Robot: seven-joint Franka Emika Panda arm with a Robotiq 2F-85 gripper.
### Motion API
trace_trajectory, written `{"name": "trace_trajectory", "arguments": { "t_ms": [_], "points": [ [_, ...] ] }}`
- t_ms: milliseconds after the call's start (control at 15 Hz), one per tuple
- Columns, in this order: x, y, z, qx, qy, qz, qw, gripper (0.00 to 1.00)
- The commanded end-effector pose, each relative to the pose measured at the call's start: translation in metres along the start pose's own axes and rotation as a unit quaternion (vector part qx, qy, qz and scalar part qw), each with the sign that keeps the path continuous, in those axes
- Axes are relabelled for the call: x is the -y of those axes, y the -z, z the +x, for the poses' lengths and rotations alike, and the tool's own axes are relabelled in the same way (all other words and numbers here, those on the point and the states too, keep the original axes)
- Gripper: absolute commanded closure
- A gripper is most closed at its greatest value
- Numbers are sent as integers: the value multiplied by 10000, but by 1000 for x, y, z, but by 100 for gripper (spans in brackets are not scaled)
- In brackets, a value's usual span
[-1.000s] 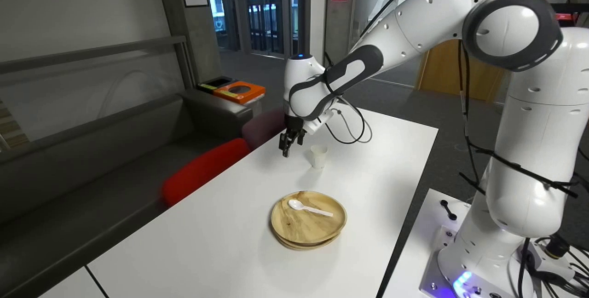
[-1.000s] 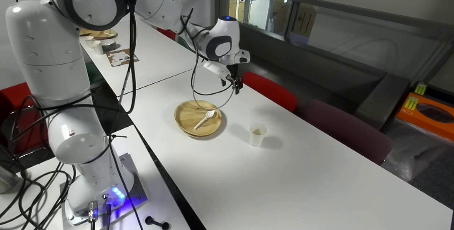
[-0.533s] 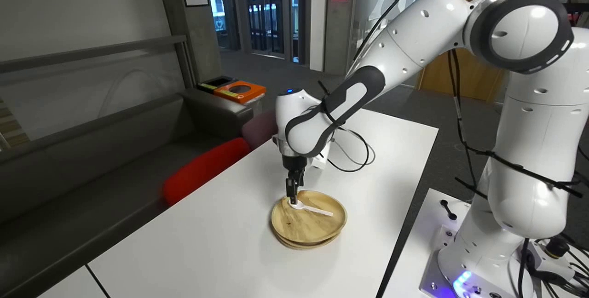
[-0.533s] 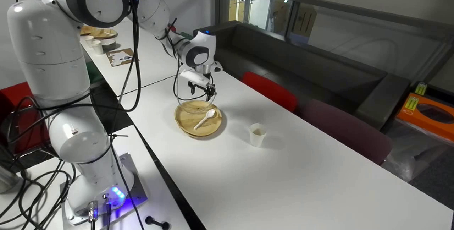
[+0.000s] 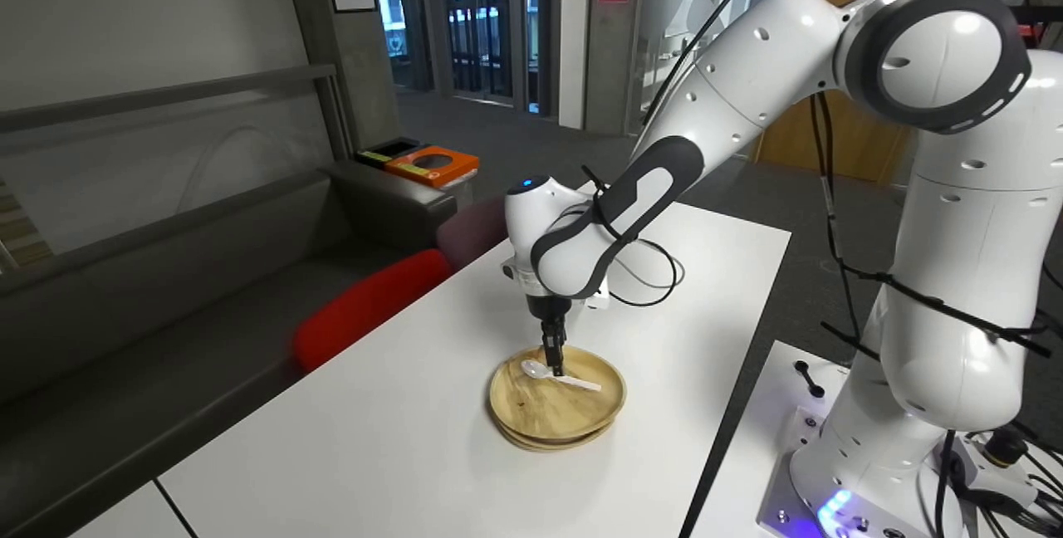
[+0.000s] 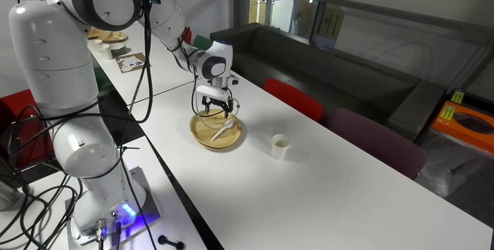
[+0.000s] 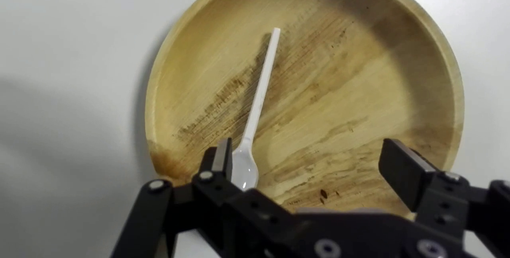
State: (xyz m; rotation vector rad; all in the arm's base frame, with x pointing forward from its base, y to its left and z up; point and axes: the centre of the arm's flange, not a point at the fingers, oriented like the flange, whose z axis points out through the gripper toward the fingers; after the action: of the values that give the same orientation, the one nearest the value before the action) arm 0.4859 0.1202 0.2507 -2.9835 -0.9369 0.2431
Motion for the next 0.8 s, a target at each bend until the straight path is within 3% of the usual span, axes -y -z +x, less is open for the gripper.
{"name": "trace_trajectory", "arguments": {
  "t_ms": [0, 733],
  "points": [
    [-8, -9, -4, 43, 5, -89, 10000, 0],
    [-33, -59, 7, -191, -1109, 90, 9936, 0]
  ]
}}
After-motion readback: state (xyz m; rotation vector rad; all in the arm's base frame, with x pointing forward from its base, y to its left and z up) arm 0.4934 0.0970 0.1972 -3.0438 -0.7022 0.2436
